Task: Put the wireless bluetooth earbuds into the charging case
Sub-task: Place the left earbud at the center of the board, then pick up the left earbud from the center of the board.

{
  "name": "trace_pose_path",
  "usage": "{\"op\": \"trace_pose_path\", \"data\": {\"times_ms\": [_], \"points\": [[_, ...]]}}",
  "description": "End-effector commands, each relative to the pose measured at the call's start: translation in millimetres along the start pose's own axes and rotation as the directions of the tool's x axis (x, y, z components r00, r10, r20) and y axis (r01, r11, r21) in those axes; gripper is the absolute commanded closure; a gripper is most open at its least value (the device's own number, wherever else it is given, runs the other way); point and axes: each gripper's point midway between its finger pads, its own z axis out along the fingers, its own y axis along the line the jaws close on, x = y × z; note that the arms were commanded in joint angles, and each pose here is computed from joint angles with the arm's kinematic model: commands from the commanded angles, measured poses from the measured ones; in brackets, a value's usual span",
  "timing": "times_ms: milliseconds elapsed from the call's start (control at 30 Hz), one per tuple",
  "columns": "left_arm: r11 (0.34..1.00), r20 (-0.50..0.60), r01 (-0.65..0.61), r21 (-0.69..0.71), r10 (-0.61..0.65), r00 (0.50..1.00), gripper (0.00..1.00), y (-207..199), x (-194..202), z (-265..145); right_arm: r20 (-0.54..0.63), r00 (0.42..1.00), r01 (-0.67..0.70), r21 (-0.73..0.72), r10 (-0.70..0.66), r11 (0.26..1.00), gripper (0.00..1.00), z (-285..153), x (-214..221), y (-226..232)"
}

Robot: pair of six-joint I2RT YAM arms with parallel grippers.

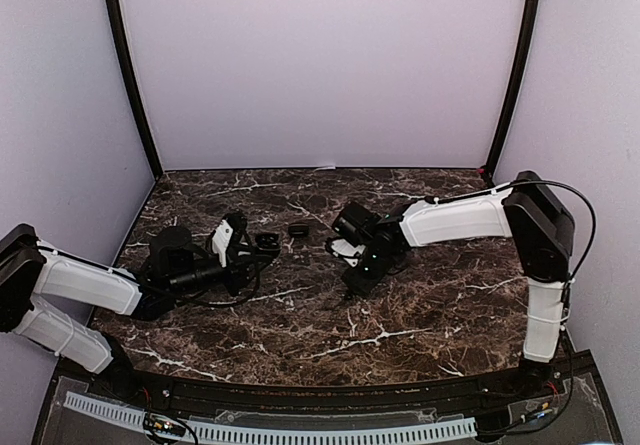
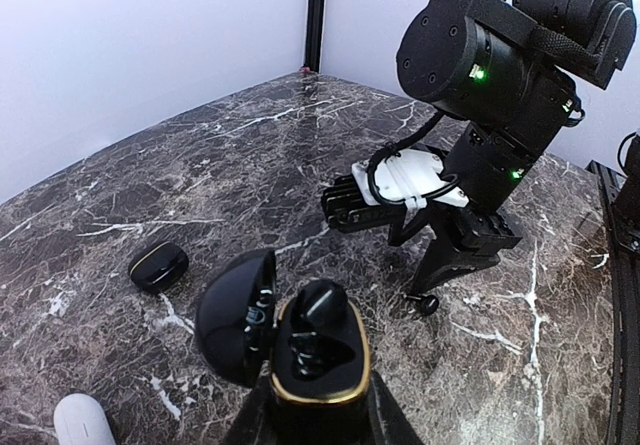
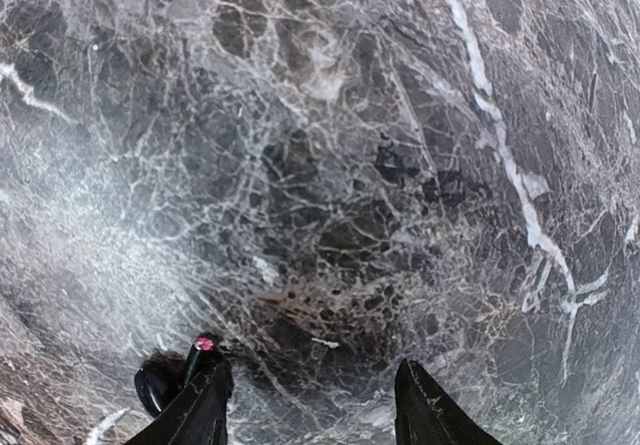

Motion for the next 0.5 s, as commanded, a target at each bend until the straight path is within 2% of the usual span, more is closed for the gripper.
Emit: {"op": "trace_pose_path", "data": {"times_ms": [0,467], "points": [[1.000,0.018,-0.014,-0.012,0.014,1.000,0.90,1.7,-5.0,-4.4,0.029,0.999,-0.012,-0.036,0.013,0.999,0.44,9.8,-13.4,5.0],[1.000,0.018,-0.014,-0.006,0.015,1.000,0.90,0.4,-4.0,-5.5,0.076,0.997,-0.026,-0.056,0.030,0.998,0.45,3.8,-33.5,7.6]]}}
